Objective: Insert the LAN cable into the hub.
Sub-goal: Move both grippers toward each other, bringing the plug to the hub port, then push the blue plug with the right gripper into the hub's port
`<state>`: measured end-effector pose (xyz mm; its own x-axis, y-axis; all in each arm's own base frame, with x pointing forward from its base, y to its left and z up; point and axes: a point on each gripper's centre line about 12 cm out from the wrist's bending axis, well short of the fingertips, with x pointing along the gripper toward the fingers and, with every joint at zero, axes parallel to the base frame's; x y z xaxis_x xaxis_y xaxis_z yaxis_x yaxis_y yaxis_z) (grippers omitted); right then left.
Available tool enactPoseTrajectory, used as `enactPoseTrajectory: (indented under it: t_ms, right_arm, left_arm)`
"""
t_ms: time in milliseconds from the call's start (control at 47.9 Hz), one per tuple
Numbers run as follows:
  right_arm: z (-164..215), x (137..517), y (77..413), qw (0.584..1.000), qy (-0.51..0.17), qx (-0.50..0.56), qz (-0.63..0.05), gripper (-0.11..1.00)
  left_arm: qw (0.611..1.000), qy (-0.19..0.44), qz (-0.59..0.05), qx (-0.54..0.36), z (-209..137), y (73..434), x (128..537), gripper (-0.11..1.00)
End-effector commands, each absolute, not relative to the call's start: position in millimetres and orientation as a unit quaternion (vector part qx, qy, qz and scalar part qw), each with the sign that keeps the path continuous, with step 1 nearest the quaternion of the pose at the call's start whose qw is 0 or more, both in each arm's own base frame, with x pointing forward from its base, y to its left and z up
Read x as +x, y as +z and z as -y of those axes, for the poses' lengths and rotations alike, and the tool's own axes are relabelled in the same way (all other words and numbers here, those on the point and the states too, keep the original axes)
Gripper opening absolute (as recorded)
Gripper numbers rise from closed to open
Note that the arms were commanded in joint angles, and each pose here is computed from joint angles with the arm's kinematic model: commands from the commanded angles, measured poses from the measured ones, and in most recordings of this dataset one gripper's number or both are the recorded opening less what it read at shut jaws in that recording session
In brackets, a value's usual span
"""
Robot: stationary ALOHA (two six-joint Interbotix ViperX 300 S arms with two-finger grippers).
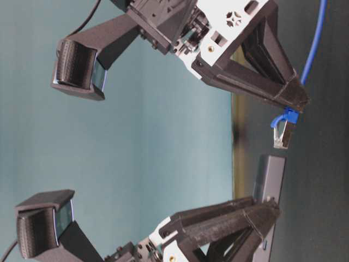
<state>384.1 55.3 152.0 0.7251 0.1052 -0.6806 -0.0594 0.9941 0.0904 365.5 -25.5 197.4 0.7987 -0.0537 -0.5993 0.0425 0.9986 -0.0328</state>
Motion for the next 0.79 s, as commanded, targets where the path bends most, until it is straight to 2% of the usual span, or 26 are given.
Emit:
enactPoseTrajectory:
  t_ms: [0,605,772]
  right_arm:
    - [-55.6,390.6,158.9,0.933,0.046,0.029,-0.355,0.09]
    - [-56.3,395.7,157.9,0.932,0.046,0.029,-0.359,0.09]
    - [-56.9,399.1,158.0,0.927,0.045,0.027,-0.372,0.09]
  left_arm:
    - [0.952,-0.029,-0.305,-0.006,27.6,204.7,371.2,0.28]
    - [0.951,-0.029,-0.307,-0.005,28.4,203.6,373.4,0.28]
    - [0.946,-0.027,-0.324,-0.003,27.2,202.1,377.0,0.28]
